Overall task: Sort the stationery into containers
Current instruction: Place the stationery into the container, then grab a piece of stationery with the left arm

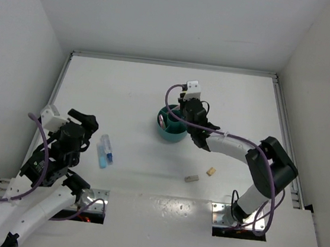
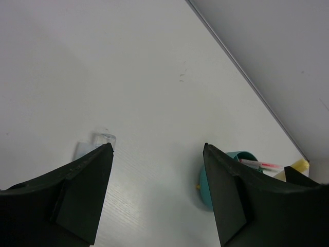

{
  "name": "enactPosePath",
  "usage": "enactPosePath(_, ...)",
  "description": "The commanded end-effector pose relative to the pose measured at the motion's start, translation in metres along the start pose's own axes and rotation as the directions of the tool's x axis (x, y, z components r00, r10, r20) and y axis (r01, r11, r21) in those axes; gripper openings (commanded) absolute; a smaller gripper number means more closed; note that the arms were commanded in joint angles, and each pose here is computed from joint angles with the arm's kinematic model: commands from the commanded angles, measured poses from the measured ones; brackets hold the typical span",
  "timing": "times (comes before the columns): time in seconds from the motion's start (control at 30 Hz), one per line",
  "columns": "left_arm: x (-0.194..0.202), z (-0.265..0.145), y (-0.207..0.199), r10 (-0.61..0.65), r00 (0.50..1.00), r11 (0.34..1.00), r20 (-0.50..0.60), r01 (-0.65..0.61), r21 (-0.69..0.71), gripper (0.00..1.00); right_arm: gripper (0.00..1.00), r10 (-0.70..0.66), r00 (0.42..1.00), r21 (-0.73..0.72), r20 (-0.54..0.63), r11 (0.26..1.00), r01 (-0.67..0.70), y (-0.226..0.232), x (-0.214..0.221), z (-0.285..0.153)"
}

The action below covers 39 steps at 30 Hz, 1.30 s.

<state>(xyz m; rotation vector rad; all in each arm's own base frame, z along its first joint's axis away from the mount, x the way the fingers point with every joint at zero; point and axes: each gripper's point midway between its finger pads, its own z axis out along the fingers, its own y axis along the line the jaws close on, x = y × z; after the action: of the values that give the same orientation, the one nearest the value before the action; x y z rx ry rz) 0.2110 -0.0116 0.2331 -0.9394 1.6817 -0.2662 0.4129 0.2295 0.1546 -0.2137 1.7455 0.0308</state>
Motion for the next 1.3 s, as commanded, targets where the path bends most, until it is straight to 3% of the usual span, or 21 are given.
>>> enactPosePath(0.0, -0.004, 0.002, -0.007, -0.018, 1.0, 1.0, 0.015, 0.017, 0.021, 0.76, 0.0, 0.086, 0.995, -0.02, 0.06, 0.996, -0.085, 0.005, -0.024, 0.01)
enactPosePath(0.13, -0.002, 0.003, -0.007, -0.002, 1.0, 1.0, 0.012, 0.002, 0.015, 0.76, 0.0, 0.097, 0.995, -0.062, 0.033, 0.994, -0.095, 0.011, -0.018, 0.013)
enactPosePath(0.2, -0.001, 0.003, -0.008, -0.002, 1.0, 1.0, 0.004, 0.002, 0.02, 0.76, 0.08, 0.087, 0.996, -0.069, 0.014, 0.994, -0.086, 0.013, -0.011, 0.014)
enactPosePath(0.27, -0.001, 0.003, -0.008, -0.002, 1.0, 1.0, 0.004, 0.002, 0.02, 0.76, 0.23, 0.077, 0.997, -0.072, -0.007, 0.994, -0.078, 0.012, -0.003, 0.016)
enactPosePath(0.47, 0.007, 0.005, -0.007, 0.013, 1.0, 1.0, -0.02, -0.013, 0.016, 0.76, 0.25, 0.087, 0.996, -0.074, -0.01, 0.993, -0.088, 0.01, -0.005, 0.018)
enactPosePath(0.57, 0.019, 0.01, -0.008, 0.045, 0.997, 0.999, -0.064, -0.044, 0.003, 0.67, 0.3, 0.077, 0.997, -0.074, -0.008, 0.994, -0.078, 0.009, -0.008, 0.017)
enactPosePath(0.67, 0.04, 0.019, -0.002, 0.091, 0.988, 0.995, -0.123, -0.096, -0.036, 0.44, 0.4, 0.078, 0.997, -0.067, 0.01, 0.995, -0.077, 0.004, -0.017, 0.018)
enactPosePath(0.7, 0.045, 0.02, -0.002, 0.099, 0.985, 0.994, -0.141, -0.106, -0.038, 0.42, 0.42, 0.078, 0.997, -0.067, 0.01, 0.995, -0.077, 0.004, -0.017, 0.018)
enactPosePath(0.8, 0.063, 0.027, 0.009, 0.11, 0.976, 0.986, -0.189, -0.132, -0.107, 0.44, 0.44, 0.078, 0.997, -0.076, 0.01, 0.994, -0.077, 0.005, -0.019, 0.016)
enactPosePath(0.93, 0.081, 0.032, 0.029, 0.147, 0.958, 0.959, -0.245, -0.199, -0.201, 0.59, 0.42, 0.083, 0.996, -0.076, 0.019, 0.994, -0.081, 0.004, -0.023, 0.015)
enactPosePath(1.0, 0.09, 0.035, 0.035, 0.159, 0.95, 0.948, -0.27, -0.223, -0.225, 0.61, 0.37, 0.08, 0.996, -0.087, 0.037, 0.993, -0.077, 0.003, -0.034, 0.01)
enactPosePath(1.07, 0.093, 0.037, 0.037, 0.162, 0.947, 0.943, -0.278, -0.231, -0.24, 0.64, 0.19, 0.068, 0.997, -0.105, 0.048, 0.993, -0.062, 0.003, -0.043, 0.005)
enactPosePath(1.13, 0.096, 0.041, 0.041, 0.182, 0.942, 0.93, -0.281, -0.258, -0.261, 0.66, 0.12, 0.049, 0.997, -0.154, 0.067, 0.987, -0.038, 0.007, -0.06, -0.003)
enactPosePath(1.2, 0.104, 0.046, 0.05, 0.2, 0.931, 0.906, -0.304, -0.294, -0.304, 0.66, 0.12, 0.021, 0.998, -0.217, 0.051, 0.976, -0.009, 0.013, -0.072, -0.012)
enactPosePath(1.27, 0.113, 0.053, 0.052, 0.206, 0.924, 0.887, -0.323, -0.316, -0.338, 0.66, 0.34, -0.014, 0.999, -0.274, 0.035, 0.961, 0.023, 0.019, -0.076, -0.021)
